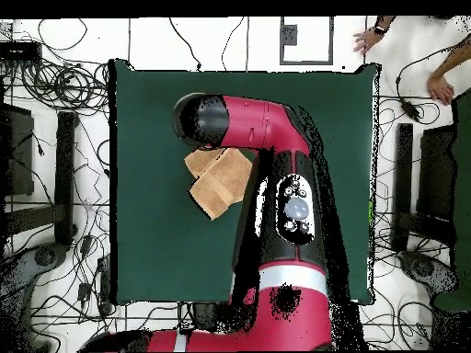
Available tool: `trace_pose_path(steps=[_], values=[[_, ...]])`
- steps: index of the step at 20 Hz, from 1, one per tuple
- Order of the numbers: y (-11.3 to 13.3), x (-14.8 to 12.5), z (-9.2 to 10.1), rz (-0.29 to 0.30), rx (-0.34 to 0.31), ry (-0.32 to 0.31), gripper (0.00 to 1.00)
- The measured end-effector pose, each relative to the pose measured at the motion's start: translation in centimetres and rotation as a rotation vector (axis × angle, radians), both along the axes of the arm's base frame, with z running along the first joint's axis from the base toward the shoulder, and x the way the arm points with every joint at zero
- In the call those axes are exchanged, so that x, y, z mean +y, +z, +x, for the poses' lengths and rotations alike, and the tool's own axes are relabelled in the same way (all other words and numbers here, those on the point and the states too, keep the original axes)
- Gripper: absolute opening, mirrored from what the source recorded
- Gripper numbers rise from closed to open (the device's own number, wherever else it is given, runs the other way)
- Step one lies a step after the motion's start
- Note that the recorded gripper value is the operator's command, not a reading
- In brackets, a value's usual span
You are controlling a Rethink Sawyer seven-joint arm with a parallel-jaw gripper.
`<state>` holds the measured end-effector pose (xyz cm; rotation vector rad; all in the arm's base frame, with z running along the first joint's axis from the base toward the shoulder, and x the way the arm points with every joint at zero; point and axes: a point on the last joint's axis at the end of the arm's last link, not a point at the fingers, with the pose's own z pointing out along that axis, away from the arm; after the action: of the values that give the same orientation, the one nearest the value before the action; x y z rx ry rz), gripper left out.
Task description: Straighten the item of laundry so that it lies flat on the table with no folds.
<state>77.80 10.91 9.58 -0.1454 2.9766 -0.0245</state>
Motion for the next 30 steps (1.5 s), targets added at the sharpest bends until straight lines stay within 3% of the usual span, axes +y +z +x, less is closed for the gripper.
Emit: trace_pose_path(steps=[8,16,23,30], values=[[-3.6,-0.2,0.1,0.011,0.03,-0.009,1.0],[-5.3,-0.7,-0.3,0.035,0.053,-0.022,1.0],[-4.9,-1.0,-0.1,0.043,0.049,-0.027,1.0],[-1.4,-0.5,0.2,0.052,0.017,-0.026,1.0]])
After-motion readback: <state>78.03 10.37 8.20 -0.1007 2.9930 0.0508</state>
